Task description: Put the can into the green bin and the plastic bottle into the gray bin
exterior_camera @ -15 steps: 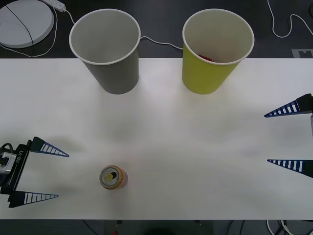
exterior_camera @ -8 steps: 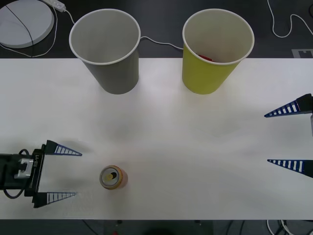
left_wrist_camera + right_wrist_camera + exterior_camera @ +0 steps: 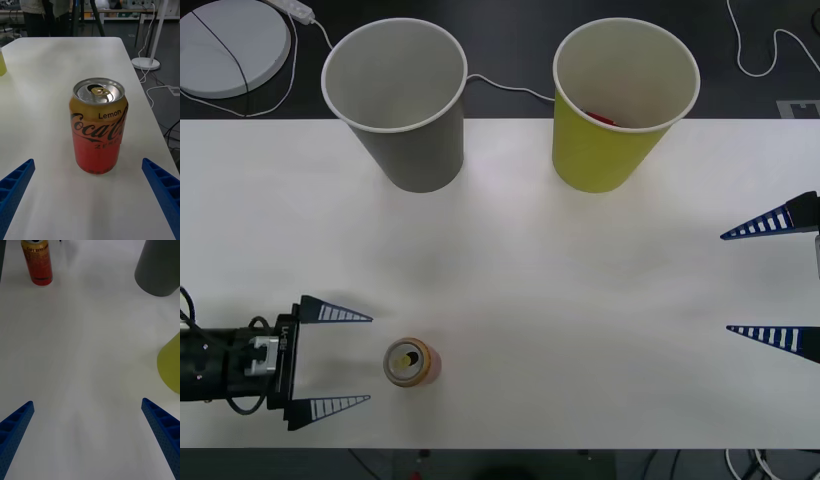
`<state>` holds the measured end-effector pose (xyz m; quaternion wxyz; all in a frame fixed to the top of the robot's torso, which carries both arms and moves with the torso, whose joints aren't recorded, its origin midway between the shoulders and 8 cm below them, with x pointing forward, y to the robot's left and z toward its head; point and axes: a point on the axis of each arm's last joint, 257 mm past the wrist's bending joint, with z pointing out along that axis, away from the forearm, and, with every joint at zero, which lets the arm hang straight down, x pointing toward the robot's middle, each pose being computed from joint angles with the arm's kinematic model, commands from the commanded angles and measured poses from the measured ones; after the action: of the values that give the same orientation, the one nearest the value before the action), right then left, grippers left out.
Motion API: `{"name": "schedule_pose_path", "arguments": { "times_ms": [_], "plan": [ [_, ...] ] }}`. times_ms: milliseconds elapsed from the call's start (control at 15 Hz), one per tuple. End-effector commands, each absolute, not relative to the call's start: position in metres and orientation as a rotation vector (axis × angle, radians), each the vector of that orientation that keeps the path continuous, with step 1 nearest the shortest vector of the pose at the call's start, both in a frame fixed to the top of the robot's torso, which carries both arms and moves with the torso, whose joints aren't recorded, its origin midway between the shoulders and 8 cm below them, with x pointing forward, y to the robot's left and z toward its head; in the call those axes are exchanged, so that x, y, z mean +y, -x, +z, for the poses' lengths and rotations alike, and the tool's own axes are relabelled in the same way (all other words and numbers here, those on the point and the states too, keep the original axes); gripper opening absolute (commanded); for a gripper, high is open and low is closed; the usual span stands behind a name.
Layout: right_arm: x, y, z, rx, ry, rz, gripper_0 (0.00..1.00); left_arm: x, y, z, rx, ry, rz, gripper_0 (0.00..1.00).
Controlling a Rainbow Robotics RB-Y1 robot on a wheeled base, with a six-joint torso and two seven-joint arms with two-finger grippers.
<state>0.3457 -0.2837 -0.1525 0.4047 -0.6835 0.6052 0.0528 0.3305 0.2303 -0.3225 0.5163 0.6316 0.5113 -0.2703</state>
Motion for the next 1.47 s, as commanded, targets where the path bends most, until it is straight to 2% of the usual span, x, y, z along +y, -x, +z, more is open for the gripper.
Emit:
{"name": "schedule_pose_path", "arguments": {
  "times_ms": [67, 800, 1400, 1467],
  "plan": [
    [-0.284, -0.346, -0.152, 1.528, 1.725, 0.133, 1.0, 0.213, -0.332, -0.328, 1.221, -1.481, -0.654, 1.0],
    [-0.284, -0.346, -0.152, 1.528, 1.725, 0.133, 1.0, 0.161, -0.339, -0.341, 1.214, -1.384, -0.673, 1.0],
    [-0.284, -0.346, -0.152, 1.528, 1.725, 0.133, 1.0, 0.143, -0.341, -0.343, 1.207, -1.362, -0.681, 1.0],
    [-0.284, -0.346, -0.152, 1.528, 1.725, 0.133, 1.0, 0.143, -0.341, -0.342, 1.204, -1.36, -0.68, 0.73]
  ]
}}
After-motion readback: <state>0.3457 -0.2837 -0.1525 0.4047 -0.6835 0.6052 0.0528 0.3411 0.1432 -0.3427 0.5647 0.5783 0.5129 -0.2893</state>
